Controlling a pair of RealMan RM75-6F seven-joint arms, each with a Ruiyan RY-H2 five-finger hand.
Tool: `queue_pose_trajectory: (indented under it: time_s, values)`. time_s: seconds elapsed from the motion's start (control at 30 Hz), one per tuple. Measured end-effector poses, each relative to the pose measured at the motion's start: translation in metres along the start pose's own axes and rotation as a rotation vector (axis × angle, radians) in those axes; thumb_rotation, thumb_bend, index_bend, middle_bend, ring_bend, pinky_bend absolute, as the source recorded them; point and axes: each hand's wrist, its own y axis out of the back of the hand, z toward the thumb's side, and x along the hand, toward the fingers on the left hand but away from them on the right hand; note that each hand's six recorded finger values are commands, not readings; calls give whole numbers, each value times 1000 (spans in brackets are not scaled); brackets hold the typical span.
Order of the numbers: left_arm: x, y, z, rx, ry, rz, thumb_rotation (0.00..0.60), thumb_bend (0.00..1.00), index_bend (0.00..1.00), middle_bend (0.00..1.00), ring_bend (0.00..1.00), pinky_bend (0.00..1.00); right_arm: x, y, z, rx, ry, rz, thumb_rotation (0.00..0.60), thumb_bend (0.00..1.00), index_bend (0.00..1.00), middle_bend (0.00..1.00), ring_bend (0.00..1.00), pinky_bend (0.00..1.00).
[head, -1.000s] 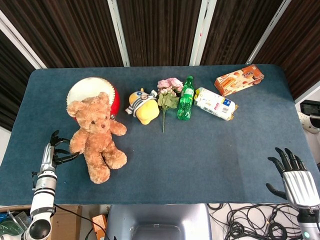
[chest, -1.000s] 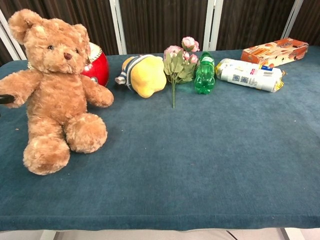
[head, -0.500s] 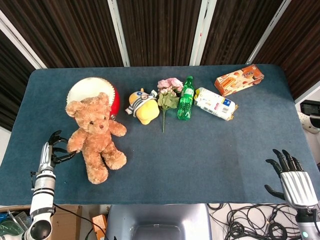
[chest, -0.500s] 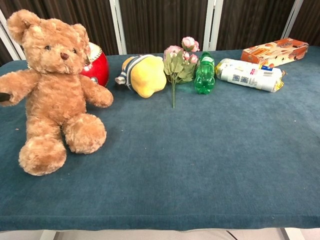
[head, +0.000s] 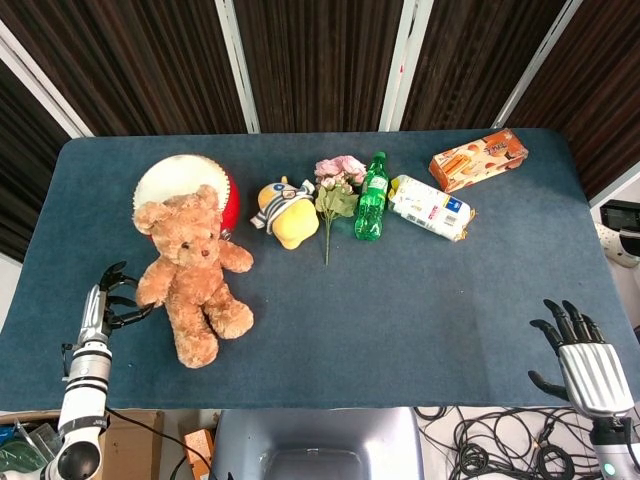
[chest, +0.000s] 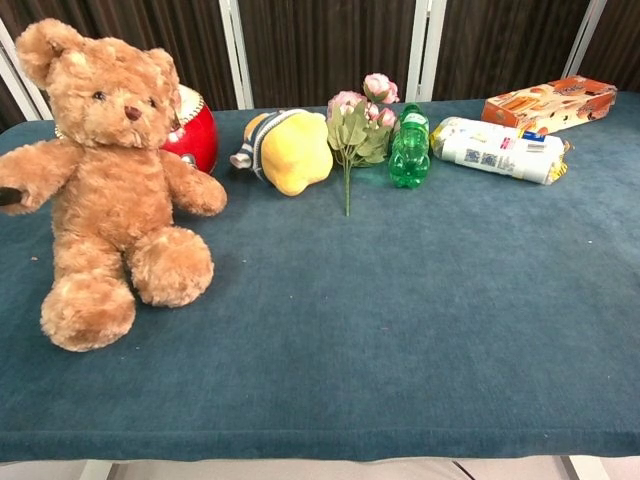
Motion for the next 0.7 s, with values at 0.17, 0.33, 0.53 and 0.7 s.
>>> queue_pose_trajectory:
  time_s: [0.17, 0.33, 0.53, 0.7]
  values:
    - [2, -1, 5, -38, -6, -17, 600, 427, 620, 120, 118, 473, 0, 0, 0, -2, -2, -2, 600, 34, 303, 77, 26, 176]
    - [-2, 4, 15, -22, -52, 8, 600, 428, 620, 121, 118, 473, 0, 0, 0, -4, -3, -3, 600, 34, 303, 77, 26, 177]
    - [0, 0, 2, -40, -7, -6, 600, 427, 619, 121, 118, 475, 0, 1, 0, -9, -4, -3, 600, 34, 303, 77, 26, 179]
    - [2, 0, 3, -56, -5, -16, 600, 424, 617, 122, 118, 477, 0, 2, 0, -13, -5, -4, 600, 34, 303, 77, 26, 181]
